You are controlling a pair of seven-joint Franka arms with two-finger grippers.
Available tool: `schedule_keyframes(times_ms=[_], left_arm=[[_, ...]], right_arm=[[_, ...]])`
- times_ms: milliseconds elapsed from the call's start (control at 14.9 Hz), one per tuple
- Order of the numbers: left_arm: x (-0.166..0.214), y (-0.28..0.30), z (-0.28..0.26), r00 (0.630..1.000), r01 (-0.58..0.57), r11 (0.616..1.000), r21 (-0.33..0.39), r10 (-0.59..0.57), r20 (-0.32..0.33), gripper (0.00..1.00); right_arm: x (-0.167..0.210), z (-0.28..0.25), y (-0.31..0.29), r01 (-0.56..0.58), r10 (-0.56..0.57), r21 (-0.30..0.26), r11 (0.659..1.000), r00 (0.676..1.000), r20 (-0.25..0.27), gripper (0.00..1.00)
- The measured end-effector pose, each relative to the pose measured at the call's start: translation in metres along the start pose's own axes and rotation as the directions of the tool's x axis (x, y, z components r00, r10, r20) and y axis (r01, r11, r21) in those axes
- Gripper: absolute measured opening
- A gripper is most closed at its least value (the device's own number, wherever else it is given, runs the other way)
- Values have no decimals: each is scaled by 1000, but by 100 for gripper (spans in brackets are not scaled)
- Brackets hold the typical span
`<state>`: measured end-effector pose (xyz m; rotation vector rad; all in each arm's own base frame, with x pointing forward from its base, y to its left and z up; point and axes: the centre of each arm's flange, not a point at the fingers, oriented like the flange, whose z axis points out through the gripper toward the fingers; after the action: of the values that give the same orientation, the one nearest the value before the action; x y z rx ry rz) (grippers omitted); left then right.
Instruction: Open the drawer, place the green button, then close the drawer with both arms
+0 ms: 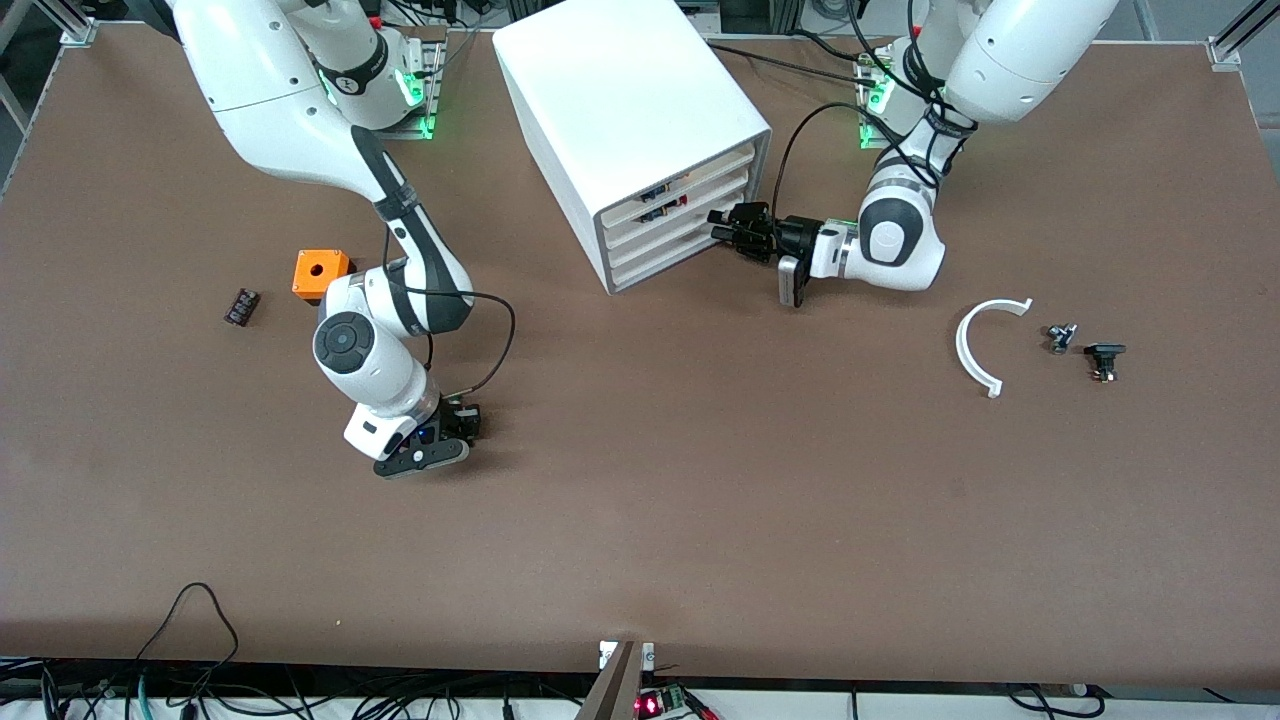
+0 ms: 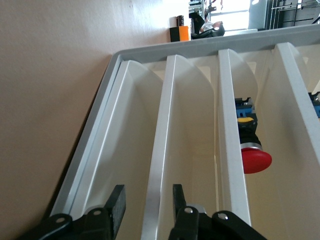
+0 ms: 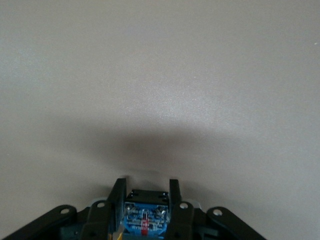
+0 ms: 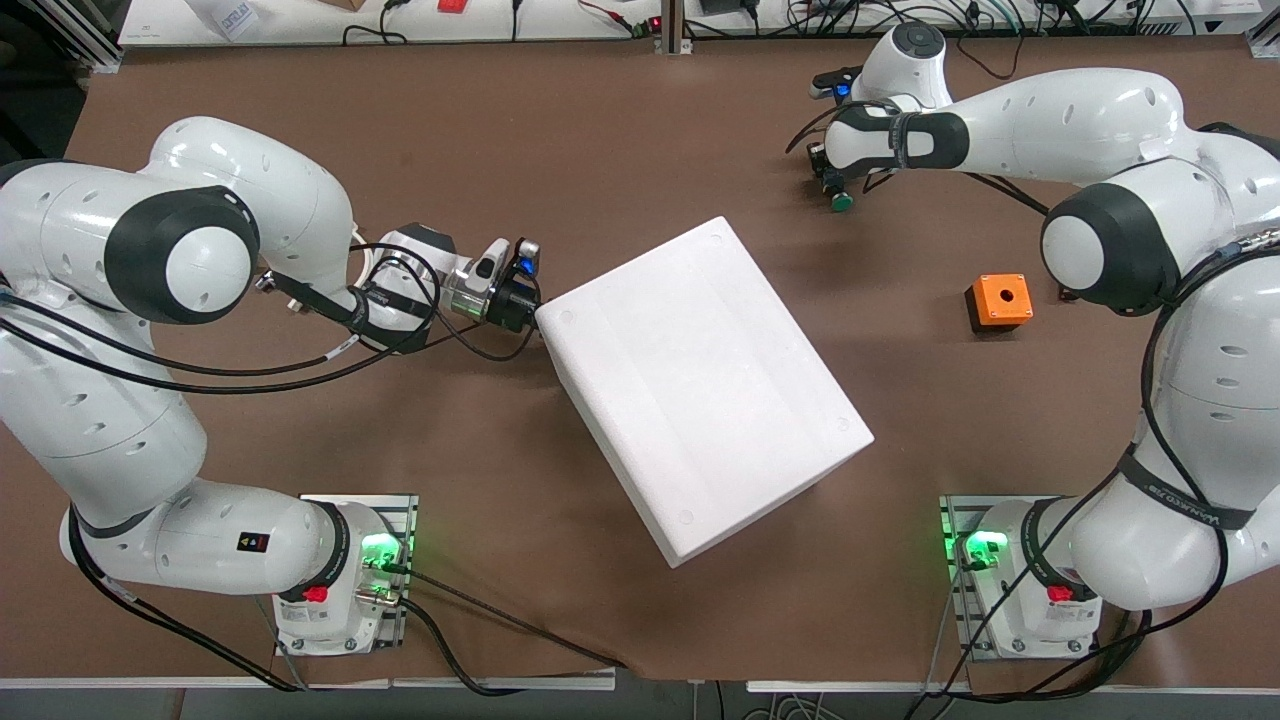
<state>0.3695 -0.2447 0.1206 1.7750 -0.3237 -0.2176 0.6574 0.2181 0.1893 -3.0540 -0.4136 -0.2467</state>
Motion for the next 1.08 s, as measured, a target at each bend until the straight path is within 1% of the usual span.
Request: schedule_keyframes(times_ms=[202,337,404,471,606,740,875,1077], left_arm=[[-5,1,8,1000,17,1000,-14,-17,-7,44],[-8,4,16,1000,26,999,-29,-26,-11,44],[-9,5,18,999,30,999,-31,-31,-15,41],[-10,5,18,999,32,999,-31,-32,-15,33],[-11,3,17,999,31,999,-24,-31,-16,13],[-11,2,17,999,29,999,-23,-30,-18,14],[-10,2,14,999,30,999,-21,-30,-25,14],[3,-1,-5,997,24,1000,-11,-24,-70,14]], right_arm=[[0,0,0,0,0,0,1000,1000,-1,39],[4,-5,-1,1,-1,1,1000,1000,-11,39],[7,-9,-1,1,-1,2,1000,1000,-14,39],[11,-13,-2,2,-2,3,1000,1000,-4,39],[22,-28,-4,-28,27,7,1000,998,48,39],[34,-49,-7,-94,93,2,996,990,109,39],[43,-67,-10,-184,184,-14,983,971,156,39],[51,-87,-22,-342,345,-51,938,919,192,39]])
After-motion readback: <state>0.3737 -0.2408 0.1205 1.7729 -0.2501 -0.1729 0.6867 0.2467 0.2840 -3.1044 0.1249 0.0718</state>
